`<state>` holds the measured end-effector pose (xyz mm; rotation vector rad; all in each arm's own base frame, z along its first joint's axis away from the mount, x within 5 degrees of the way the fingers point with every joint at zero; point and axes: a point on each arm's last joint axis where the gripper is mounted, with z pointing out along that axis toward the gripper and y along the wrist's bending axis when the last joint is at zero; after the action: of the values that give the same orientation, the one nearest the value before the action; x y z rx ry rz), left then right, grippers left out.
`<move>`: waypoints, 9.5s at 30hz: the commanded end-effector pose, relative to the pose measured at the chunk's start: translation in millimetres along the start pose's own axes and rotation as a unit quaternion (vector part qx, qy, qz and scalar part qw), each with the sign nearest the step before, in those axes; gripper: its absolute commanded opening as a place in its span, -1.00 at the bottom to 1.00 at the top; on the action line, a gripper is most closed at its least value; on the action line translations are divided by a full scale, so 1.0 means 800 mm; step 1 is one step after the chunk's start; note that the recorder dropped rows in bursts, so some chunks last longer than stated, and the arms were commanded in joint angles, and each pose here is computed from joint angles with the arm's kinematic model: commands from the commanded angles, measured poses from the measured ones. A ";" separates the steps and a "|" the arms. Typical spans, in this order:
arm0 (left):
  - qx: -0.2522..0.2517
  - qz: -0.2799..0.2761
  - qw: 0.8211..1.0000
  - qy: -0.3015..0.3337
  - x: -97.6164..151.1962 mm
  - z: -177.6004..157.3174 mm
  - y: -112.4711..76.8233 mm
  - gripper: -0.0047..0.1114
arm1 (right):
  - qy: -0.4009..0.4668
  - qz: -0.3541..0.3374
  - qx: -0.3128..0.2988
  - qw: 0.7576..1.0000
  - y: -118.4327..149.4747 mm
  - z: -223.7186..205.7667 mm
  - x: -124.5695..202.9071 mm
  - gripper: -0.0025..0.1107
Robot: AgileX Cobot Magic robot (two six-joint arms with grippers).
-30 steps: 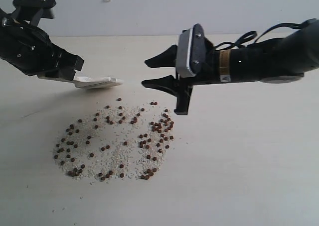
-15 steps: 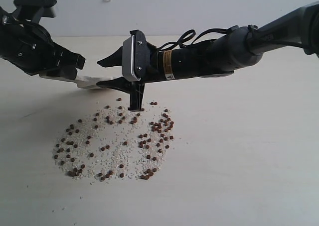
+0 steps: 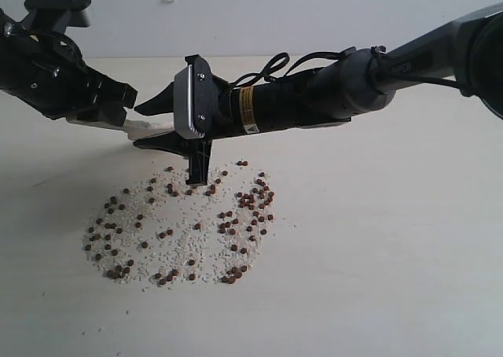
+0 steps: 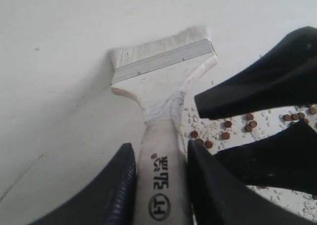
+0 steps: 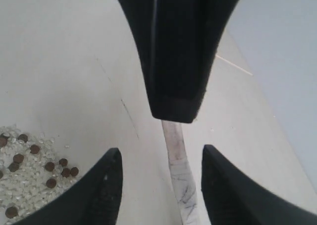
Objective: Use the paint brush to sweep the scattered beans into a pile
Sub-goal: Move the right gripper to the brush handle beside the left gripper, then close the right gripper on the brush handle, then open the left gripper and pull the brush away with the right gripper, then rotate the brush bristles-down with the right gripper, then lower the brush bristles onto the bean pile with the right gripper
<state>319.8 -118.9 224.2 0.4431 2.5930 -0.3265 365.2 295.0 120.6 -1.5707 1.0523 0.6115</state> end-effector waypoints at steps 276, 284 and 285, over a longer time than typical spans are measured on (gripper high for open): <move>-0.264 0.242 0.866 -0.350 0.333 -0.143 0.013 -0.92 | 0.024 0.268 0.401 0.875 0.084 -0.094 -0.087 -0.96; -0.264 0.242 0.866 -0.350 0.333 -0.143 0.013 -0.92 | 0.041 0.075 0.369 0.925 0.053 -0.100 -0.120 -0.96; -0.264 0.242 0.866 -0.350 0.333 -0.143 0.013 -0.92 | 0.044 0.061 0.333 0.940 0.048 -0.096 -0.120 -0.96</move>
<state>54.4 -8.2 186.2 0.6204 1.6852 0.3456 267.8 247.2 193.5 -0.7850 1.3522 0.2315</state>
